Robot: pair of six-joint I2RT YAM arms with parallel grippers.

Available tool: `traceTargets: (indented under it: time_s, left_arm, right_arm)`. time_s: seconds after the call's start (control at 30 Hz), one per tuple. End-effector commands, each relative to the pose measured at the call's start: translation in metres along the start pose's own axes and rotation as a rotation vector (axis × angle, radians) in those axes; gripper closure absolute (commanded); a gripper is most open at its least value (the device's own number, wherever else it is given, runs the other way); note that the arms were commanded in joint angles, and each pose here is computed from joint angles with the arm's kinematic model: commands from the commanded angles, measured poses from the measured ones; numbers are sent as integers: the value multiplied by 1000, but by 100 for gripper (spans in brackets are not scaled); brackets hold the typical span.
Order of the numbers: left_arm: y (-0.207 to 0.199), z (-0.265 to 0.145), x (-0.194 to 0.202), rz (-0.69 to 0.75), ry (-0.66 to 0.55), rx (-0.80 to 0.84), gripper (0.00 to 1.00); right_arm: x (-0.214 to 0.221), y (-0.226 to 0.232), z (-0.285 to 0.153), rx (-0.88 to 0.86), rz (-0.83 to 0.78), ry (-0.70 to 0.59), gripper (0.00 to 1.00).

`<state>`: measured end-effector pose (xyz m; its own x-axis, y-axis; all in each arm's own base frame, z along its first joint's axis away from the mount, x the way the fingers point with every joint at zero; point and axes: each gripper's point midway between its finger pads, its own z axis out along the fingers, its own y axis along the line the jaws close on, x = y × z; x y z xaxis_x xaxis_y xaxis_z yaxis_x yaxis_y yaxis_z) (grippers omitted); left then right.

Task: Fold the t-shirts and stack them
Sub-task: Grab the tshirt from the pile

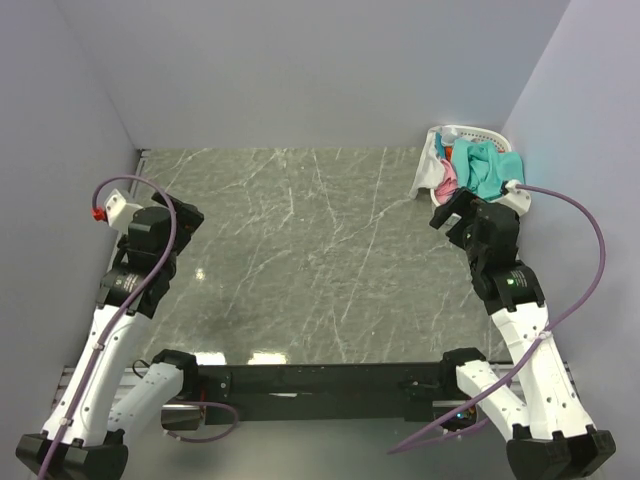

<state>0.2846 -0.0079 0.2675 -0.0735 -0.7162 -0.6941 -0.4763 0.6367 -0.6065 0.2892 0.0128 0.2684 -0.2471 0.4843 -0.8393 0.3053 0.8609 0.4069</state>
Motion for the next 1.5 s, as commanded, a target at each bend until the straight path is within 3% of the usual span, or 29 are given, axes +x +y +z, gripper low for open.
traceTargets:
  time_s: [0.0, 0.2, 0.37, 0.67, 0.97, 1.23, 1.33, 1.4, 1.43, 1.47]
  left_arm:
    - [-6, 0, 1, -16, 0, 43, 1]
    - [-6, 5, 1, -2, -5, 27, 1]
    - [-4, 9, -3, 3, -28, 6, 1]
    - [-2, 15, 0, 27, -35, 2, 1]
    - [3, 24, 4, 41, -35, -32, 1]
    - [3, 26, 5, 57, -21, -43, 1]
    - [5, 25, 4, 56, -26, -48, 1]
    - [3, 23, 2, 47, -32, -38, 1]
    - [2, 23, 2, 48, -31, -32, 1]
    - [1, 22, 1, 46, -33, -27, 1]
  right_arm:
    - [-12, -8, -2, 49, -19, -36, 0]
    - [-13, -7, 7, 64, -46, -26, 0]
    - [-22, -27, 20, 221, -6, -46, 0]
    - [-45, -53, 92, 222, 131, 19, 2]
    - [-69, -90, 200, 280, 158, 80, 14]
    - [-57, -115, 243, 403, 181, 159, 30]
    - [-52, -117, 249, 392, 185, 155, 31]
    - [-52, -116, 251, 376, 174, 155, 48]
    - [-52, -114, 251, 369, 171, 160, 73]
    - [-59, -111, 248, 364, 164, 148, 82]
